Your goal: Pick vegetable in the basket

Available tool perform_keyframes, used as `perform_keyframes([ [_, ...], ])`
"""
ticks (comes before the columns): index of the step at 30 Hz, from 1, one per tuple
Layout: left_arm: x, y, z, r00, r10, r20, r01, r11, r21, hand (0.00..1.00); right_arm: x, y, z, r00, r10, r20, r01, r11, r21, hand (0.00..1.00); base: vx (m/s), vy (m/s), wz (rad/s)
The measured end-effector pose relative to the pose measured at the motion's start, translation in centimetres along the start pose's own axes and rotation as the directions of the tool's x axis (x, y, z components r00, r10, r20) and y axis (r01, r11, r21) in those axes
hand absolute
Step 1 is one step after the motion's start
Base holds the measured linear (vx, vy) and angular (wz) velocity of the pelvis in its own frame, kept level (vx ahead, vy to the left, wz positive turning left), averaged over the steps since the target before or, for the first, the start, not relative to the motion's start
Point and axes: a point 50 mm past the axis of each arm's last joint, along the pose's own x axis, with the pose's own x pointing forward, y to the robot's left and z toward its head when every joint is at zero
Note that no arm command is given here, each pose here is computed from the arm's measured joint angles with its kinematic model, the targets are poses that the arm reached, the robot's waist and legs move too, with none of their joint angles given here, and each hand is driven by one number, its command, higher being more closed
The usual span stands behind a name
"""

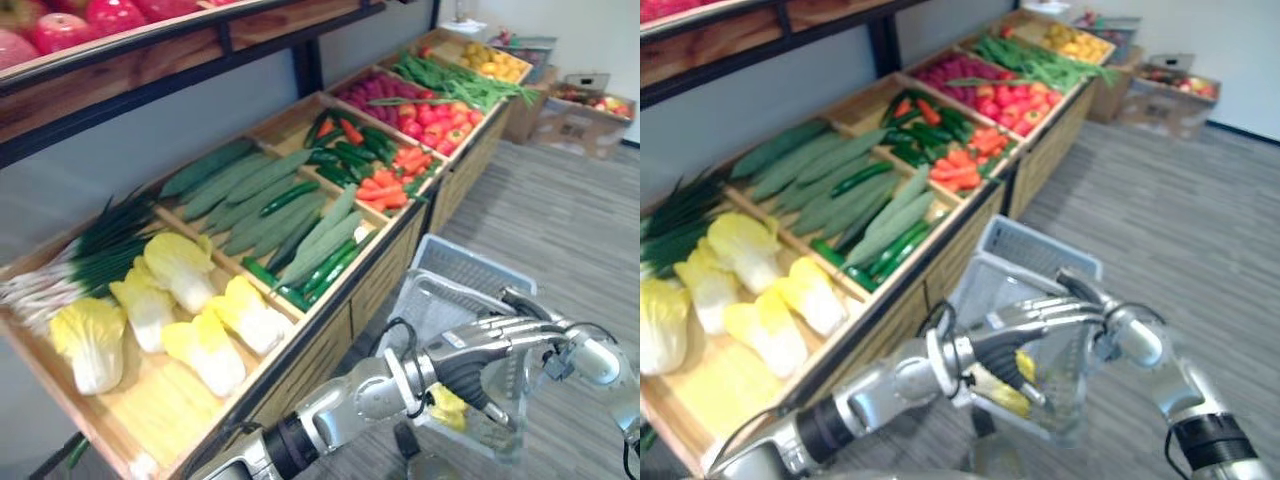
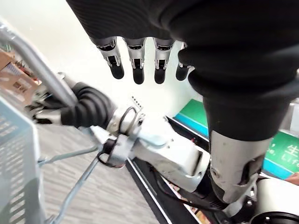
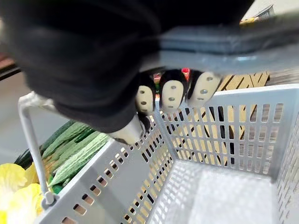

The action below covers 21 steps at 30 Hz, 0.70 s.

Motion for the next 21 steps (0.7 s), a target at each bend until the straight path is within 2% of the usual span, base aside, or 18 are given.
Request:
perform_keyframes([
  [2,-0.2,0.2,0.8,0.999,0.006,0.033,-0.006,1.0,0.006,0.0,-0.2,0.6,-0.9,0.999,0.01,-0.044,-0.009,1.0,0.015,1.0,-0.06,-0.049,0.5],
  [6,-0.8,1.0,2.7,0.992,0.062,0.106,-0.056,0.997,-0.058,0.0,-1.1,2.1,-3.6,0.981,-0.006,-0.193,0.023,0.996,0.083,1.0,-0.06,-0.038,0.62],
  [12,-2.4,1.7,4.1,0.984,0.123,0.132,-0.104,0.984,-0.145,0.0,-2.9,4.6,-6.6,0.926,-0.021,-0.377,0.093,0.981,0.172,1.0,-0.04,-0.029,0.55],
  [18,-3.6,2.8,4.9,0.97,0.195,0.142,-0.163,0.964,-0.21,0.0,-5.9,6.9,-10.0,0.802,-0.051,-0.596,0.25,0.934,0.257,1.0,-0.01,-0.041,0.53],
  [21,-4.8,3.3,4.9,0.962,0.253,0.098,-0.224,0.945,-0.239,0.0,-8.7,9.2,-11.7,0.69,-0.027,-0.724,0.346,0.89,0.297,1.0,0.03,-0.049,0.91],
])
